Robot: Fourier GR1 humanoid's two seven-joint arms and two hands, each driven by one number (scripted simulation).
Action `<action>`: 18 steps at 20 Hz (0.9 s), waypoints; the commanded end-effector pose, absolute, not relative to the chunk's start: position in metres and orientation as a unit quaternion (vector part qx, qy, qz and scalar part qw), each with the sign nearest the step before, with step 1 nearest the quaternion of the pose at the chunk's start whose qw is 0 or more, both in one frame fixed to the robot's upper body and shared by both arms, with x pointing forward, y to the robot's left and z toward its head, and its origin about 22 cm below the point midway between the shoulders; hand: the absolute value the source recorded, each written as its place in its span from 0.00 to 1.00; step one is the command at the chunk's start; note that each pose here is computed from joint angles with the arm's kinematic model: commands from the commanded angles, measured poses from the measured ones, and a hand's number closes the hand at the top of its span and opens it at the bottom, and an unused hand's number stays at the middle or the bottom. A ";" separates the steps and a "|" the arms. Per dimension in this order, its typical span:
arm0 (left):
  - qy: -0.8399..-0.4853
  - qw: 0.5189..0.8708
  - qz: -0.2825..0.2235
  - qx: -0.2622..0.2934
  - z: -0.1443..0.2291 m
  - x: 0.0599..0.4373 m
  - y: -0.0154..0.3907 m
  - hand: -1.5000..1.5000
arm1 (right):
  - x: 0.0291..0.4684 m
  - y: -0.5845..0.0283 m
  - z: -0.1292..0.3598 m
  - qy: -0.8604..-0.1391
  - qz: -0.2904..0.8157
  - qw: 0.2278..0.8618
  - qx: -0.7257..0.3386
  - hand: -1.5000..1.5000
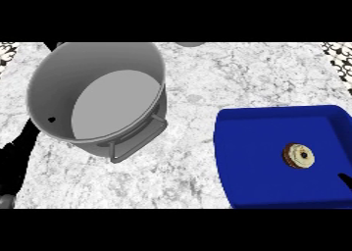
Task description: Pick the cupcake from the tray and place it in the pot
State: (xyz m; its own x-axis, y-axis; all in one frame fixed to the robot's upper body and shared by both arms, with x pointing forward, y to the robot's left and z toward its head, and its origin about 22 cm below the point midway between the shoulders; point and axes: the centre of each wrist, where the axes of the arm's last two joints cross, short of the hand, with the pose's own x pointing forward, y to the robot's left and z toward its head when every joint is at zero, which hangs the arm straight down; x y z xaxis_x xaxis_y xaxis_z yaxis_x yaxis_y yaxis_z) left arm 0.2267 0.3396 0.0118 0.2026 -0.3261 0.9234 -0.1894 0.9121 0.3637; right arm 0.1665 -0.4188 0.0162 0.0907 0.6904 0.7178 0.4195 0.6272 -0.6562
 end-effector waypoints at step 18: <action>-0.640 0.740 -0.077 0.192 0.014 0.235 0.331 0.50 | 0.203 -0.384 0.120 -0.399 0.374 0.763 -0.344 0.00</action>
